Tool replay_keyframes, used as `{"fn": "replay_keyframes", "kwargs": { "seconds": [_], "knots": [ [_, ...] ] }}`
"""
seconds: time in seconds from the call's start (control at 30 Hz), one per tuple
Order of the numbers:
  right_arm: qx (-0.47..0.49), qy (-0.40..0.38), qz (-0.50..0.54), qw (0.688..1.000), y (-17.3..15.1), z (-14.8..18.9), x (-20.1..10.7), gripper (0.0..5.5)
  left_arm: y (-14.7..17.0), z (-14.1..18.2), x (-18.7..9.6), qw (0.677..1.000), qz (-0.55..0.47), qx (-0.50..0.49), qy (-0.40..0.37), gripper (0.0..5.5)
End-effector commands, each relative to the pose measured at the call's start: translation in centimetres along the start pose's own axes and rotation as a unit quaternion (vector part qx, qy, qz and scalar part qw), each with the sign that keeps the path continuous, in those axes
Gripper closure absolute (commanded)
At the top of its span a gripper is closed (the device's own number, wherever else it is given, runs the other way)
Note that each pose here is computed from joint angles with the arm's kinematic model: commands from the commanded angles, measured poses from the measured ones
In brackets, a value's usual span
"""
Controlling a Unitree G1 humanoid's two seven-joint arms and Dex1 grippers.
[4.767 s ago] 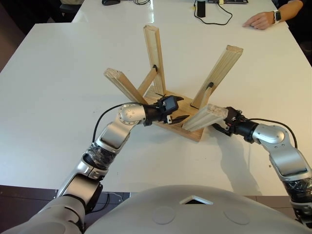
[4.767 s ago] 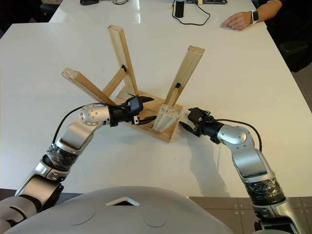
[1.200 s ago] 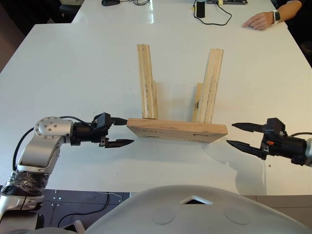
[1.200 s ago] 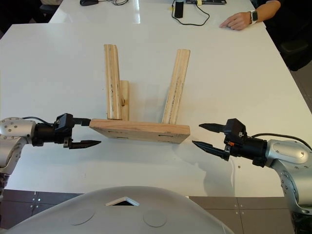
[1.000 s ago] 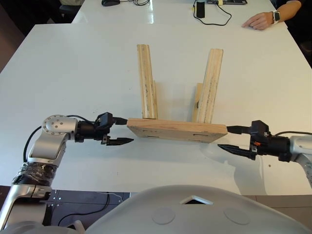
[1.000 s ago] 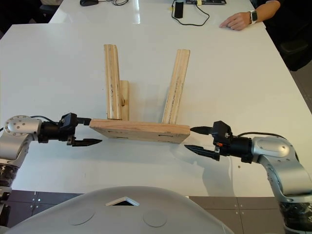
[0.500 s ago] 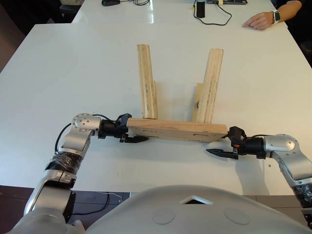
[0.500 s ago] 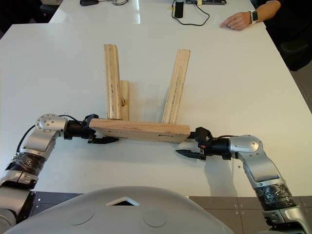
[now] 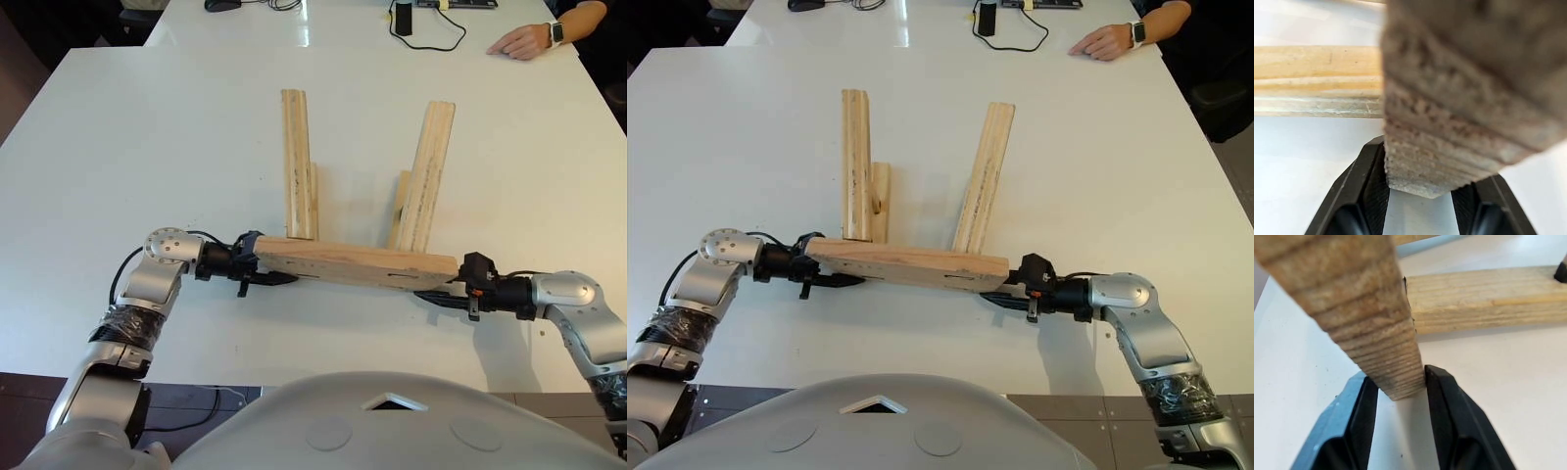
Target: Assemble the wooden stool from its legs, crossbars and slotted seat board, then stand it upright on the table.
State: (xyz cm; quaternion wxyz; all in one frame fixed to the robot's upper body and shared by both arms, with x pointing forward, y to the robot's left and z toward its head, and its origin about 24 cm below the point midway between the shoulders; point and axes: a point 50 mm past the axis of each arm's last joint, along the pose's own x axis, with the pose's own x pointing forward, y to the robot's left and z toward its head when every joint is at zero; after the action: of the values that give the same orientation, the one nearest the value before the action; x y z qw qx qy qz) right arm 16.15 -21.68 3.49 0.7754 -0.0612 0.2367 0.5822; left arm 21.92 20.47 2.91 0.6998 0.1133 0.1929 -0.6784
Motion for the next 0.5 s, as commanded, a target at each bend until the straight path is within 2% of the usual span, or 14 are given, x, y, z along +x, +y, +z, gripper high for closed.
{"fn": "replay_keyframes", "kwargs": {
  "seconds": [0.03,0.17,0.3,0.5],
  "knots": [
    [0.065,-0.105,0.037,0.992,2.3,2.5,-1.2,4.06,-1.2,2.5,-0.6,0.998,-0.033,-0.02,-0.057,3.94],
    [0.122,-0.224,0.074,0.964,5.0,6.0,-3.6,4.06,-4.3,6.0,-2.8,0.986,-0.101,-0.073,-0.115,3.94],
    [0.132,-0.32,0.102,0.933,7.2,9.5,-4.4,4.06,-6.3,9.9,-3.7,0.967,-0.124,-0.098,-0.2,3.94],
    [0.161,-0.468,0.075,0.866,7.8,12.7,-4.3,4.06,-5.2,14.0,-3.4,0.928,-0.059,-0.146,-0.336,3.94]
  ]
}}
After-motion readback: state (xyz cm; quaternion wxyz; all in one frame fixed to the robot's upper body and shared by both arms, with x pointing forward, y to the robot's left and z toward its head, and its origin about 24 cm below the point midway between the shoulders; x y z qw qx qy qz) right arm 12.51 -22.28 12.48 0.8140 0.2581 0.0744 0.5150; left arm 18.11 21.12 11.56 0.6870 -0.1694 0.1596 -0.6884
